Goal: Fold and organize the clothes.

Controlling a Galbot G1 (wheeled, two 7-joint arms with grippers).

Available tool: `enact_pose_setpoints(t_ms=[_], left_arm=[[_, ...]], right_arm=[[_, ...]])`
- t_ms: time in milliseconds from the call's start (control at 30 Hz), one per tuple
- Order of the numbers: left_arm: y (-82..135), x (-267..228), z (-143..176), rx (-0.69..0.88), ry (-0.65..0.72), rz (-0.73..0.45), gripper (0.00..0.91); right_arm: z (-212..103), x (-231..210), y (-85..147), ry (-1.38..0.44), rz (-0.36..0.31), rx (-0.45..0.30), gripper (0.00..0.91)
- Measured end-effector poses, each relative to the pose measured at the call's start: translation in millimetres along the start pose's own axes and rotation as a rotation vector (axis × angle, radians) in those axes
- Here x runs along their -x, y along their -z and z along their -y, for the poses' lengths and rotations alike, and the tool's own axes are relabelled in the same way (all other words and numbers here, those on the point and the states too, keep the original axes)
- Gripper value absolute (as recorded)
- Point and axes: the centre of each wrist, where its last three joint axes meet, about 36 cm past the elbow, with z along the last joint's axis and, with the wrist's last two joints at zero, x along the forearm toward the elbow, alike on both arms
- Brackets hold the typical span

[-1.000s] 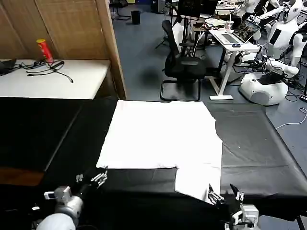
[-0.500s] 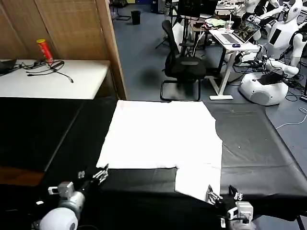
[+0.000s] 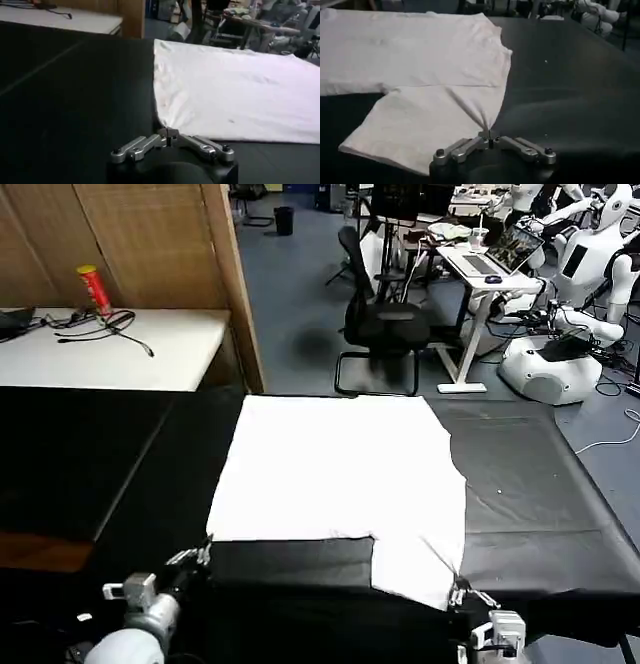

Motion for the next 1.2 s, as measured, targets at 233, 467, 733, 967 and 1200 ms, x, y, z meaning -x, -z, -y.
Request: enact_pose_setpoints(t_ms=[233, 467, 733, 967, 1200], left_arm=[[-4.6, -39.9, 2.8, 0.013, 0.017, -0.027, 0.0], [1.4, -50.4, 13.5, 0.003, 0.033, 0.039, 0.0], [16.3, -13.1, 29.6, -0.035, 0.024, 0.185, 0.0], [19.6, 22.2, 33.9, -0.025, 0.016, 0.246, 0.0], [20.6, 56.8, 30.9, -0.008, 0.023, 0.264, 0.0]], right_arm=[[1.7, -19.9, 3.9, 0.008, 0.021, 0.002, 0.0], [17.2, -2.6, 19.1, 0.081, 0.197, 0.069, 0.0], [27.0, 60.5, 34.9, 0.079, 0.321, 0.077, 0.0], [31.3, 114.3, 52.7, 0.072, 0.355, 0.07, 0.0], [33.1, 153.8, 68.9, 0.08, 0.353, 0.06, 0.0]])
